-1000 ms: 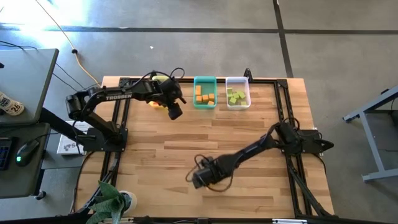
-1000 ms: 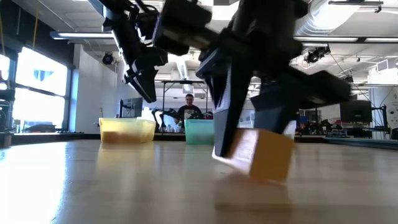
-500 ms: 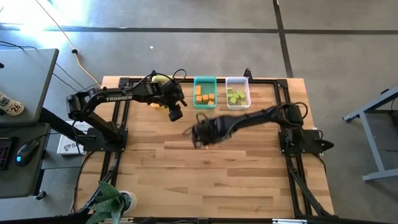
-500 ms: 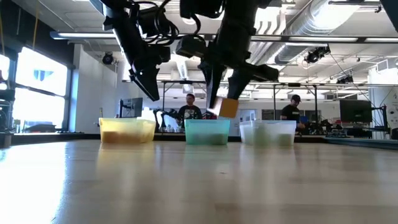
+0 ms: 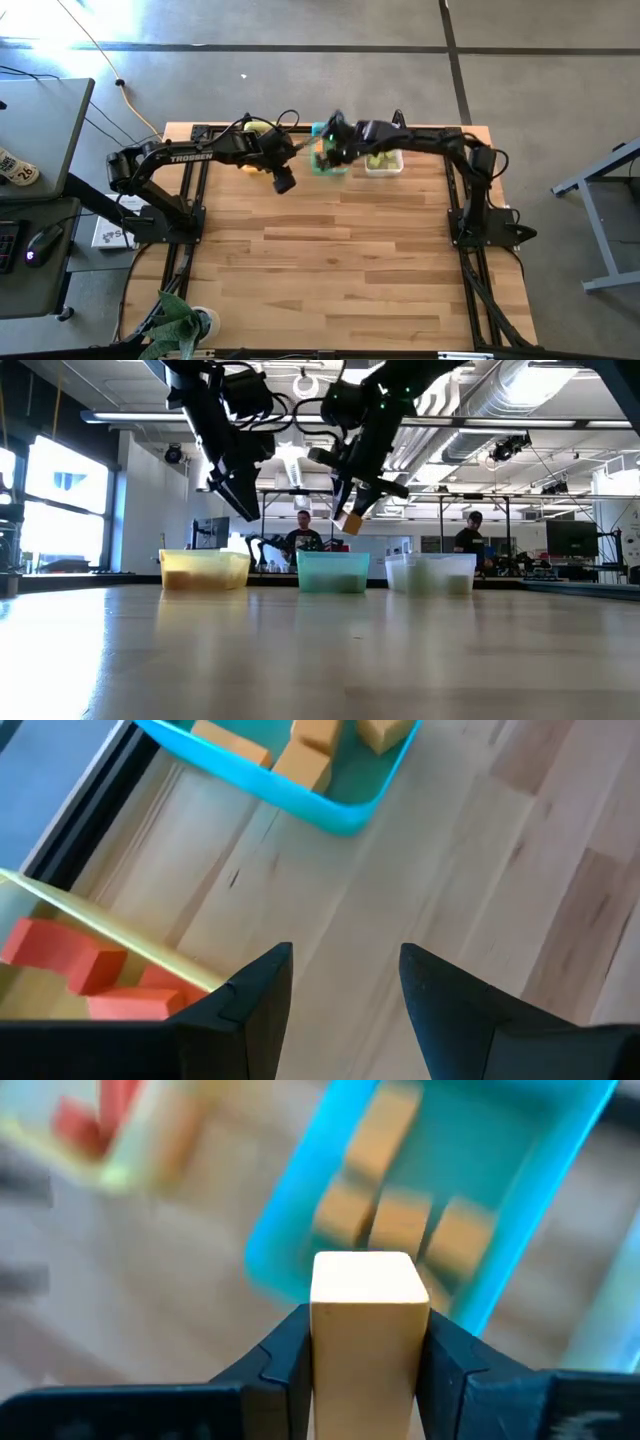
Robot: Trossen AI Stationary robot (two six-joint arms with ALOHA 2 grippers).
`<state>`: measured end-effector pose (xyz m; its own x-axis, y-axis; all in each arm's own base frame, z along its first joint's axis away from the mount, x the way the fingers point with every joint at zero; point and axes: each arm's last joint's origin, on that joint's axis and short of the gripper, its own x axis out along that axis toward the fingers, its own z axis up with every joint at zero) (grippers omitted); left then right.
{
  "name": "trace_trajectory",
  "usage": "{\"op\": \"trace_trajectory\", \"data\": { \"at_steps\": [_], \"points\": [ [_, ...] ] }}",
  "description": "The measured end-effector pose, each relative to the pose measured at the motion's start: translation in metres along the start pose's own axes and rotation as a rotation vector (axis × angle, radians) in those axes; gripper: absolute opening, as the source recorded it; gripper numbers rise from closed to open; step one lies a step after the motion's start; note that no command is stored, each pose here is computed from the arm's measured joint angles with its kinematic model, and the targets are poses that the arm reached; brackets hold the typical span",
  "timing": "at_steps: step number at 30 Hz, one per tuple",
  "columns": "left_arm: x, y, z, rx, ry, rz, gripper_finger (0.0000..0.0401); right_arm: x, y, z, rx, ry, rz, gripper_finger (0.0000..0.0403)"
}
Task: Sort & place blocks by color
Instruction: Put the yellow block into the green bin, then return to Home Position
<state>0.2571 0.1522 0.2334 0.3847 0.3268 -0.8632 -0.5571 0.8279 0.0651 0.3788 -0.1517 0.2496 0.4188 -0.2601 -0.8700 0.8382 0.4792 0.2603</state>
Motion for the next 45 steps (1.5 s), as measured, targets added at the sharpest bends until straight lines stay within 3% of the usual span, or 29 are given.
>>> {"op": "trace_trajectory", "data": {
  "at_steps": [9,16,29,38,42,45],
  "points": [
    [-0.001,-0.002,0.011,-0.127,-0.104,-0.081,0.0172,0.010,-0.031,0.047,-0.073,-0.195,0.030,0.0103],
    [-0.011,-0.006,0.013,-0.176,-0.143,-0.147,0.0172,0.039,-0.033,0.045,-0.119,-0.163,0.012,0.0110],
    [-0.084,-0.022,0.005,-0.093,-0.347,-0.229,0.0172,0.049,-0.033,0.042,-0.059,-0.126,0.028,0.0207],
    [-0.139,-0.032,-0.028,-0.038,-0.498,-0.325,0.0172,0.033,-0.020,0.046,-0.010,-0.080,0.204,0.0215],
    [-0.142,-0.033,-0.062,-0.053,-0.541,-0.371,0.0172,0.010,0.005,0.047,-0.061,-0.110,0.291,0.0216],
    [-0.141,-0.032,-0.089,-0.057,-0.578,-0.403,0.0172,-0.013,0.030,0.044,-0.164,-0.177,0.330,0.0216]
  ]
}}
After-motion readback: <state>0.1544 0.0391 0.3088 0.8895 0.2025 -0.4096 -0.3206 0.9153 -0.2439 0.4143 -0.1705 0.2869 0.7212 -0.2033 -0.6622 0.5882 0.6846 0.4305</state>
